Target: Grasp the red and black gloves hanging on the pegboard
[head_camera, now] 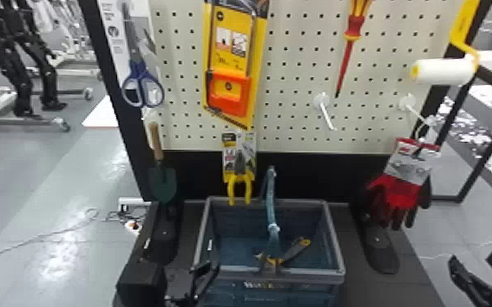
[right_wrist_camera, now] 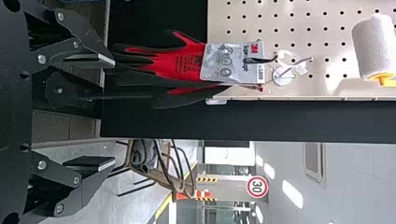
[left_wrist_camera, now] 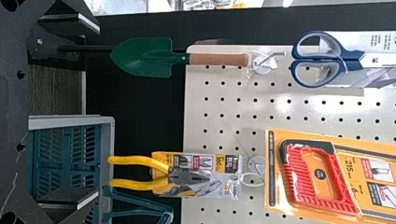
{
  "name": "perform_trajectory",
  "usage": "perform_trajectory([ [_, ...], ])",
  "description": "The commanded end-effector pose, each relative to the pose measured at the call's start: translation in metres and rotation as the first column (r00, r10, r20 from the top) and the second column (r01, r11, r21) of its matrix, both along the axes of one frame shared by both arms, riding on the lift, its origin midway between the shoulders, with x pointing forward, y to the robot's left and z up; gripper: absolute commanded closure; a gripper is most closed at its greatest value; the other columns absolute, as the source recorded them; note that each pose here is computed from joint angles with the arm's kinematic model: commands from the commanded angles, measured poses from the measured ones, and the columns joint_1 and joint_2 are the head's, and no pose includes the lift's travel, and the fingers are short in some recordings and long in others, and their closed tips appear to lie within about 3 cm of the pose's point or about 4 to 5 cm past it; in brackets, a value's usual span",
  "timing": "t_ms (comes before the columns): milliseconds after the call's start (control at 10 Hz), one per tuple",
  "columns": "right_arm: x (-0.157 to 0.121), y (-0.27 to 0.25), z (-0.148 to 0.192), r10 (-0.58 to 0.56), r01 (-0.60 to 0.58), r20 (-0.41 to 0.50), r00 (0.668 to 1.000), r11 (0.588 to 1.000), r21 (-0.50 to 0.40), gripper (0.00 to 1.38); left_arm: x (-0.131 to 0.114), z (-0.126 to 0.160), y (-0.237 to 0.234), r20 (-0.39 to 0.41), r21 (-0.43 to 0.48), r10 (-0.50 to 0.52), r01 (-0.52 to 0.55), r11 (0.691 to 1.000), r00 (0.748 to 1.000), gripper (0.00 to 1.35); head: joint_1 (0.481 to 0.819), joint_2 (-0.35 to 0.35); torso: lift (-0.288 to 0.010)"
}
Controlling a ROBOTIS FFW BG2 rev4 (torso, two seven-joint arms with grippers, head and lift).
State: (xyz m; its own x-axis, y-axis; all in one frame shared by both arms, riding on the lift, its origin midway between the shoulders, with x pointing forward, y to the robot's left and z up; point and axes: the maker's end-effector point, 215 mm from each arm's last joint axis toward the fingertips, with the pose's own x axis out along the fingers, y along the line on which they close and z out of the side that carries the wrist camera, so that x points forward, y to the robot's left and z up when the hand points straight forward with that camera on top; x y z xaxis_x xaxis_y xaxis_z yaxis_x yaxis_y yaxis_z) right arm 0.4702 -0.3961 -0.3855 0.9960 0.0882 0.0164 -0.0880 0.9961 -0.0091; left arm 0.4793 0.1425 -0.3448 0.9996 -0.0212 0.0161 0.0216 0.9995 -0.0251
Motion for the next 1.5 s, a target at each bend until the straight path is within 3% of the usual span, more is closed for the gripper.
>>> perform_trajectory([
  [0,0.0,0.0,0.001,0.0,0.0,0.002,1.0,1.0,0.0,0.52,0.0,0.0,0.001,0.0,0.0,0.001,-0.001,1.0,1.0,0.09,0.549,0.0,-0.1],
  [800,0.014,0.004,0.009,0.022,-0.022,-0.016,1.0,0.999,0.034,0.52,0.0,0.0,0.001,0.0,0.002,0.0,0.0,1.0,1.0,0.09,0.549,0.0,-0.1],
  [1400,0.076,0.013,0.059,0.202,-0.202,-0.032,0.979,0.979,0.013,0.52,0.0,-0.001,0.001,-0.002,0.005,-0.002,0.002,1.0,1.0,0.09,0.549,0.0,-0.1],
])
